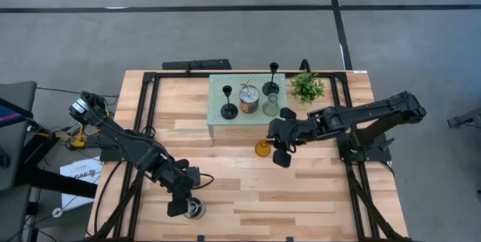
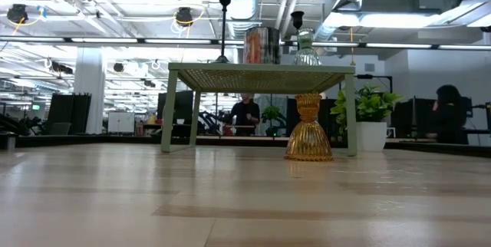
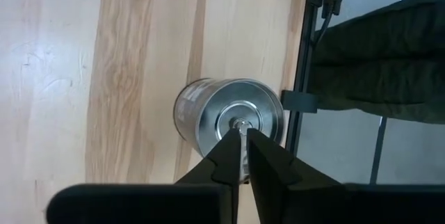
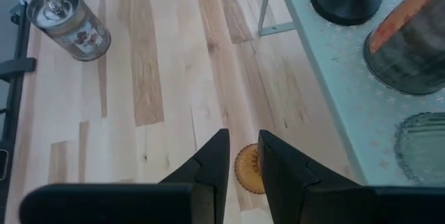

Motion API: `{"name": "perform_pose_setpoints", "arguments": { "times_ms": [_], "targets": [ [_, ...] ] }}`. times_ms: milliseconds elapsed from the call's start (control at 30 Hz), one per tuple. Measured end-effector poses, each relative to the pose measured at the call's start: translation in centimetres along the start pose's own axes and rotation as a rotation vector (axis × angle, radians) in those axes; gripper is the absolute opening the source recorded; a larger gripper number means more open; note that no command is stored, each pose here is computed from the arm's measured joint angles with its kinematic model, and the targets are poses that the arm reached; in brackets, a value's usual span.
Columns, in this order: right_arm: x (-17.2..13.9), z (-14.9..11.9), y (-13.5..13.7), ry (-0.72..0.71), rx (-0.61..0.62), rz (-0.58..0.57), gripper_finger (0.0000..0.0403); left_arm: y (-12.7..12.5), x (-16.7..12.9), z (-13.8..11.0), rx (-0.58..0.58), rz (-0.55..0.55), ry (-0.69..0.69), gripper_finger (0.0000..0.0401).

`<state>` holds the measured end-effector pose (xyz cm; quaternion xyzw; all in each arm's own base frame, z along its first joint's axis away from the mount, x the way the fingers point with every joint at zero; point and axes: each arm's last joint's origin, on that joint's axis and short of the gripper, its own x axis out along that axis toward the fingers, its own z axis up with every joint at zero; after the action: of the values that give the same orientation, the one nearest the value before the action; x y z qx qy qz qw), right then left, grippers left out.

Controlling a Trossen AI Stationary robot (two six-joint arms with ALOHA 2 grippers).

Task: Pick & Place candle stick holders
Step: Put the brown scented candle on the shelf

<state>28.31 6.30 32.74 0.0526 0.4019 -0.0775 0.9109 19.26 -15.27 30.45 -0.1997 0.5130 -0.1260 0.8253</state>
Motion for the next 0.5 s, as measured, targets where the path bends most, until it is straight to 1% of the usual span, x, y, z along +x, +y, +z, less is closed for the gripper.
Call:
{"name": "perform_pose_setpoints", "arguments": {
  "times_ms": [267, 500],
  "targets": [
    [-0.17, -0.17, 0.66, -0.004, 0.001, 0.018, 0.0070, -0.05, 0.00, 0.05, 0.001, -0.006, -0.005, 0.0024],
    [-0.17, -0.14, 0.64, -0.007, 0.003, 0.017, 0.0070, -0.06, 0.00, 0.06, 0.001, -0.006, -0.006, 0.0024]
  ]
}}
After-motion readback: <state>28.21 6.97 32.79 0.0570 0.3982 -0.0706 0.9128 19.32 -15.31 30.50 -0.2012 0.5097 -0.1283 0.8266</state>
